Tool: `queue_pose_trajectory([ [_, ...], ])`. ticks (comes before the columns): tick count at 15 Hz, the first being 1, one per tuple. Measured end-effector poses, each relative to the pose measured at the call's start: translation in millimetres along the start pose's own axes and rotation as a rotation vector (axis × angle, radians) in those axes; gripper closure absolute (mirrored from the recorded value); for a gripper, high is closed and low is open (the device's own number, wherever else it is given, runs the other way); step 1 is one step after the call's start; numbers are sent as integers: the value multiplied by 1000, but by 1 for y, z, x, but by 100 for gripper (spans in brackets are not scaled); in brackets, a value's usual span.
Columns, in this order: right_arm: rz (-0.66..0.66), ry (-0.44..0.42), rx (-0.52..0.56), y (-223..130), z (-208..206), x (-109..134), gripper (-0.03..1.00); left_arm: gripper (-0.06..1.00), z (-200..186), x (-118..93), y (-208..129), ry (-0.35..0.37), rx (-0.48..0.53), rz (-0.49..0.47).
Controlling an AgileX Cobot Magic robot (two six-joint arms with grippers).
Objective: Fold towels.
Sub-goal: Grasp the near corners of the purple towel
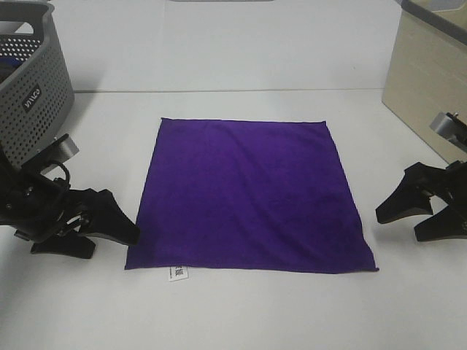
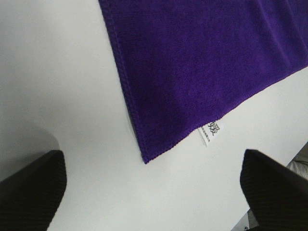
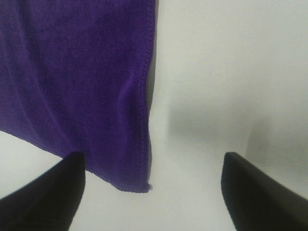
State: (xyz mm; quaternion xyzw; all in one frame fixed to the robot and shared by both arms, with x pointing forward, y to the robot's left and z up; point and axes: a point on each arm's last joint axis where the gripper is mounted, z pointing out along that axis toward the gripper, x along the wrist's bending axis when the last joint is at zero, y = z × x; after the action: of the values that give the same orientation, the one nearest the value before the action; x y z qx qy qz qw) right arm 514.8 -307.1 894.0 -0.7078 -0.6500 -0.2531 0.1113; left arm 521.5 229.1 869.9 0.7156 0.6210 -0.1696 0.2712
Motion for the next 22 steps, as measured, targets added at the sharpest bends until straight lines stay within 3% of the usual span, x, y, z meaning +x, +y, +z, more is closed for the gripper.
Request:
queue_pose_trajectory([
  [6,88,129,108,-8,32,-8,21,4,1,-1,-1,-24,10,-10],
  [12,114,115,111,-8,32,-9,25,4,1,-1,-1,-23,11,-9],
  [15,100,122,147,-9,47,7,26,4,4,-4,-1,-28,18,-37],
  [19,87,142,240,-7,77,40,27,5,32,-35,18,-41,117,17],
  [22,83,109,263,-4,83,50,32,17,54,-60,37,30,190,66],
])
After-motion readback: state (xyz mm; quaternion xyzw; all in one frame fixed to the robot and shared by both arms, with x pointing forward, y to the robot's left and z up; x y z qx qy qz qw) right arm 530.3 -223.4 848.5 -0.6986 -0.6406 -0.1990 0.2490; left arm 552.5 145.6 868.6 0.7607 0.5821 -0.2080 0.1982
